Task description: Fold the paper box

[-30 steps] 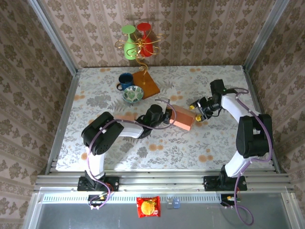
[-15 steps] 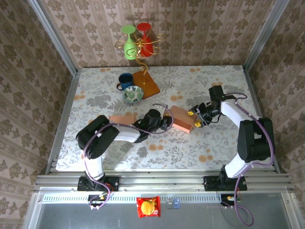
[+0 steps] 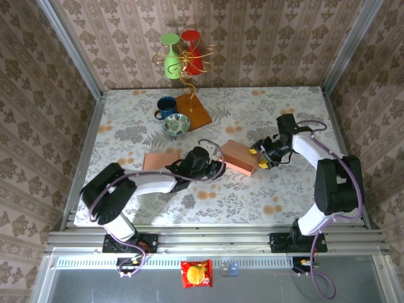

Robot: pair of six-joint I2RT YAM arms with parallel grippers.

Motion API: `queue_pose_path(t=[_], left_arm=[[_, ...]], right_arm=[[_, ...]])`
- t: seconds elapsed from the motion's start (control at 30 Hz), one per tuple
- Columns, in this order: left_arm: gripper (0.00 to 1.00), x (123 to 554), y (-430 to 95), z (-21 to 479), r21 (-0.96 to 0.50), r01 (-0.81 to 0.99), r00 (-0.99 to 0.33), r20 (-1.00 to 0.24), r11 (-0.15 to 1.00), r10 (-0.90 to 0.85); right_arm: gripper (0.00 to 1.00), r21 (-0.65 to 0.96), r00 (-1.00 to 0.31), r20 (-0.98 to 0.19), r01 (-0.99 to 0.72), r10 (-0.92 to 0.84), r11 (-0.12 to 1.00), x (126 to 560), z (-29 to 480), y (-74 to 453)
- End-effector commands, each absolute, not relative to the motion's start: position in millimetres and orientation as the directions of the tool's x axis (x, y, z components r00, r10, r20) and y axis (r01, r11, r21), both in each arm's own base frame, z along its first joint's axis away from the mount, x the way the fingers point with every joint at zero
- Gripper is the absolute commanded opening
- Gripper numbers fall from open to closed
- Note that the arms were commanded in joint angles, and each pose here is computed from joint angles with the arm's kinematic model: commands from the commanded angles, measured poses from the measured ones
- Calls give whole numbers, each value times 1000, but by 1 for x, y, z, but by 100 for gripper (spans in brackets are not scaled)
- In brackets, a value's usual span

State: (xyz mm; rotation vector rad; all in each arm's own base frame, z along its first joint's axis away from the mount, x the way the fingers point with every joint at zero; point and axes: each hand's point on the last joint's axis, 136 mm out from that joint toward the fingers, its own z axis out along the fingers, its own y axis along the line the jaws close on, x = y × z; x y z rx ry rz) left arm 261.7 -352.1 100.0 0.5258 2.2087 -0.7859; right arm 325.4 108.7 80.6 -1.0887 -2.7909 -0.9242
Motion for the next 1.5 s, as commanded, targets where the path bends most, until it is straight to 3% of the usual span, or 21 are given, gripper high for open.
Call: queue_pose_path(t=[0.0, 0.13, 0.23, 0.43, 0.7, 1.07, 1.47], left_arm=[[51, 251, -335, 127, -396, 545, -670, -736, 739, 99], [60, 261, -320, 176, -425, 531, -661, -749, 733, 46], [74, 281, -310, 198, -438, 512, -690, -722, 739, 50], [70, 328, -317, 194, -462, 506, -795, -578, 729, 185], [69, 359, -346, 141, -461, 532, -832, -439, 711, 338], [60, 352, -370, 88, -532, 518, -853, -377, 669, 361], [59, 341, -383, 64, -544, 520, -854, -353, 658, 383]], right_arm=[[60, 469, -771, 218, 621, 599, 628, 310, 70, 104], [65, 473, -789, 194, 596, 583, 648, 309, 72, 103], [68, 483, -798, 177, 580, 575, 656, 312, 72, 102], [68, 468, -810, 180, 570, 558, 676, 312, 64, 101], [68, 473, -818, 185, 561, 545, 680, 314, 53, 102], [66, 466, -818, 195, 562, 540, 683, 318, 44, 102], [63, 447, -838, 191, 538, 511, 715, 317, 35, 98]])
